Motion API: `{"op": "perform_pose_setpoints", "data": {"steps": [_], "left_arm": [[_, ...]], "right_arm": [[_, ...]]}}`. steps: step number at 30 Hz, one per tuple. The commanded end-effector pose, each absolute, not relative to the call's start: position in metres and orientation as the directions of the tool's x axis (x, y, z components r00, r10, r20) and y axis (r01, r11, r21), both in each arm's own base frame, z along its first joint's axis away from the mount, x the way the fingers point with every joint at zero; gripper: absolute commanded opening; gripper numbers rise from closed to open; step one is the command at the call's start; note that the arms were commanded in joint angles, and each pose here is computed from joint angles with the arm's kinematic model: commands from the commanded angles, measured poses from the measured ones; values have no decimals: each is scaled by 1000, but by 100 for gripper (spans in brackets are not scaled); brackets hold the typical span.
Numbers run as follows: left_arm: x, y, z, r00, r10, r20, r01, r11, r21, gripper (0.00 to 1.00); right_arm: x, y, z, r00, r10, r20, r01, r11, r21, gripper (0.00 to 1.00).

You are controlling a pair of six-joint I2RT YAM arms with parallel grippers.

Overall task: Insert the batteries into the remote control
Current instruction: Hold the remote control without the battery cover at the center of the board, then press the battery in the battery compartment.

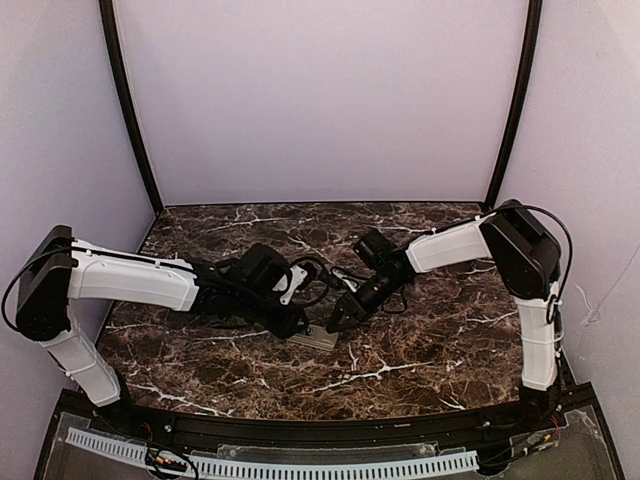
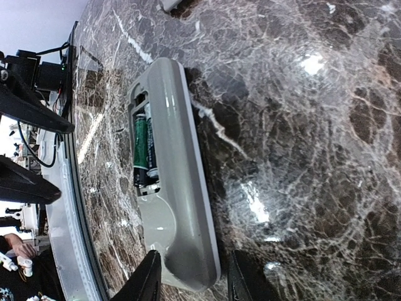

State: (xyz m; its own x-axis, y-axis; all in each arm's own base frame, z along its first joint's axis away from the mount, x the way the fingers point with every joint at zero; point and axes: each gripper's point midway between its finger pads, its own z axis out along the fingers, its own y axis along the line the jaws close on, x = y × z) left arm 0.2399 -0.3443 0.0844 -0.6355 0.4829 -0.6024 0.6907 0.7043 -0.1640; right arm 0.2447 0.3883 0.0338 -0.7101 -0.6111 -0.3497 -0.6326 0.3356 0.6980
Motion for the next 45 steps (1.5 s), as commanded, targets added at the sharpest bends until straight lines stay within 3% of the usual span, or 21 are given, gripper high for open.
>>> {"op": "perform_pose_setpoints", "data": {"steps": [1, 10, 45], "left_arm": [[237, -334, 71, -639, 543, -545, 689, 719, -93, 32], [237, -334, 64, -639, 563, -524, 688, 724, -60, 30], [241, -353, 47, -594, 621, -511, 726, 688, -8, 25]], "right_arm": [[234, 395, 30, -684, -641, -348, -654, 327, 682, 35], [230, 395, 27, -699, -638, -324, -642, 358, 678, 29], [223, 396, 21, -714, -634, -297, -620, 375, 689, 27]]}}
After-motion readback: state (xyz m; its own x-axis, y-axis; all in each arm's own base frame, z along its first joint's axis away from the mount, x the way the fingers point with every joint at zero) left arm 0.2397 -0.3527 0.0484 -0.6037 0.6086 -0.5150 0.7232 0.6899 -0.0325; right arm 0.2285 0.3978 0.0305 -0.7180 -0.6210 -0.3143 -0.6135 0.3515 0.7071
